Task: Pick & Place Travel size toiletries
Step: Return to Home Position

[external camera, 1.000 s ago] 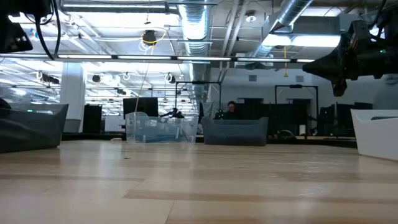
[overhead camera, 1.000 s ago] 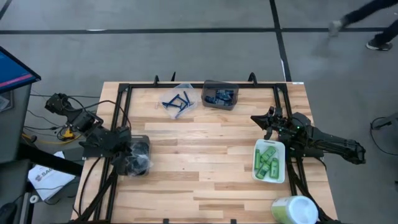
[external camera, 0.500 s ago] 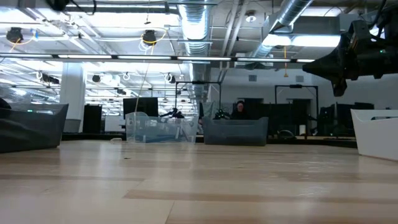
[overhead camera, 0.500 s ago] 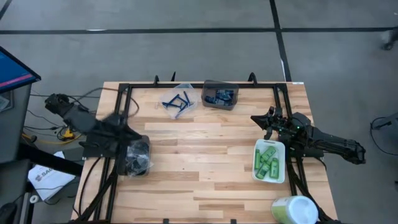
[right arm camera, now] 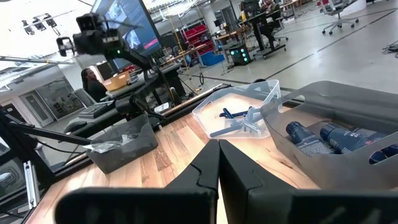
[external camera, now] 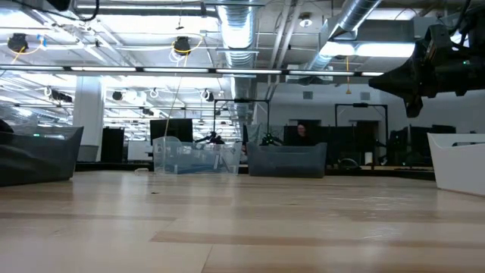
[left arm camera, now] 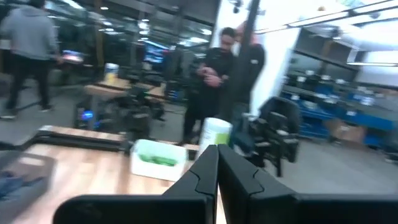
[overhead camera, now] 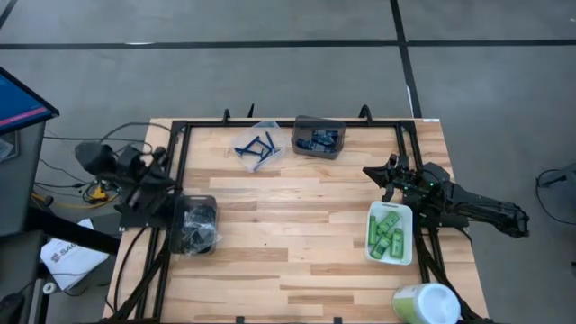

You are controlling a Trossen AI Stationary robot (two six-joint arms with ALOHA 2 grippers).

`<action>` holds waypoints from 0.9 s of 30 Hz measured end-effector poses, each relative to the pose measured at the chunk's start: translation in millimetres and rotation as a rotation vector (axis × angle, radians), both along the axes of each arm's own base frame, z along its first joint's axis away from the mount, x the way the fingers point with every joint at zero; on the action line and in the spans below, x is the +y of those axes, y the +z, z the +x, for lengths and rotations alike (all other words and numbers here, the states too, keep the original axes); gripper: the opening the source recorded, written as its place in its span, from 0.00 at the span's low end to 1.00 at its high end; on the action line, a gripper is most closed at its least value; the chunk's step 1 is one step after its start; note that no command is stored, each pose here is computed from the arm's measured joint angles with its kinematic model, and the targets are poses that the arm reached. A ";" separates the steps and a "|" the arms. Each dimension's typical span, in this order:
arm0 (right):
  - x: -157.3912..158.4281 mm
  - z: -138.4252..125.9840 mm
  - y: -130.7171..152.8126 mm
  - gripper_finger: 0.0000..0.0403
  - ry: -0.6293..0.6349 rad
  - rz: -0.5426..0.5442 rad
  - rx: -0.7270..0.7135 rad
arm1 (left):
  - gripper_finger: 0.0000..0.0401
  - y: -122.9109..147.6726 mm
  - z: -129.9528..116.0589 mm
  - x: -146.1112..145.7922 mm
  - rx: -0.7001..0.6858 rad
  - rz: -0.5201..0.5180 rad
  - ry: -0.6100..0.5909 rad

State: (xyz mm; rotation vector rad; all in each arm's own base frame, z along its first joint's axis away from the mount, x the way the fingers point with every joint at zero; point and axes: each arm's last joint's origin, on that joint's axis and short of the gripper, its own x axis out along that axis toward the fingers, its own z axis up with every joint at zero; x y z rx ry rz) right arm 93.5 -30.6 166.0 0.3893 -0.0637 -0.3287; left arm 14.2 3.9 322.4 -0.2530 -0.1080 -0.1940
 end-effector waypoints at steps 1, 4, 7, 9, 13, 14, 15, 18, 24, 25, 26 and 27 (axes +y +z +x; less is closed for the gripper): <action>0.0 0.0 0.0 0.00 0.000 0.000 0.000 | 0.00 -6.6 0.7 -1.1 -0.006 0.000 -0.022; 0.0 0.0 0.0 0.00 0.000 0.000 0.000 | 0.00 -22.7 12.5 -10.7 -0.017 0.010 -0.082; 0.0 0.0 0.1 0.00 -0.001 0.000 -0.001 | 0.00 -33.8 26.9 -24.0 -0.089 0.018 -0.198; 0.0 0.0 0.3 0.00 0.000 -0.001 -0.003 | 0.00 -47.8 36.7 -31.4 -0.104 0.023 -0.229; 0.0 0.0 0.2 0.00 -0.001 -0.001 -0.002 | 0.00 -72.3 49.8 -40.7 -0.142 -0.002 -0.255; 0.0 0.0 0.1 0.00 -0.001 0.000 -0.001 | 0.00 -79.9 52.9 -42.7 -0.141 -0.005 -0.256; 0.0 0.0 0.1 0.00 0.000 0.000 -0.001 | 0.00 -86.7 55.5 -44.4 -0.141 -0.004 -0.255; 0.0 0.0 0.1 0.00 0.000 0.000 -0.001 | 0.00 -99.3 59.9 -47.2 -0.176 -0.016 -0.253; 0.0 0.0 0.1 0.00 0.000 0.000 -0.001 | 0.00 -125.5 66.6 -51.5 -0.131 -0.032 -0.262; 0.0 0.0 0.1 0.00 0.000 0.000 -0.001 | 0.00 -130.3 67.6 -52.2 -0.114 -0.037 -0.264; 0.0 0.0 0.0 0.00 -0.001 0.000 0.000 | 0.00 -135.2 68.6 -52.8 -0.089 -0.034 -0.266; 0.0 0.0 0.1 0.00 0.000 0.000 -0.001 | 0.00 -137.5 69.3 -53.2 -0.065 -0.031 -0.268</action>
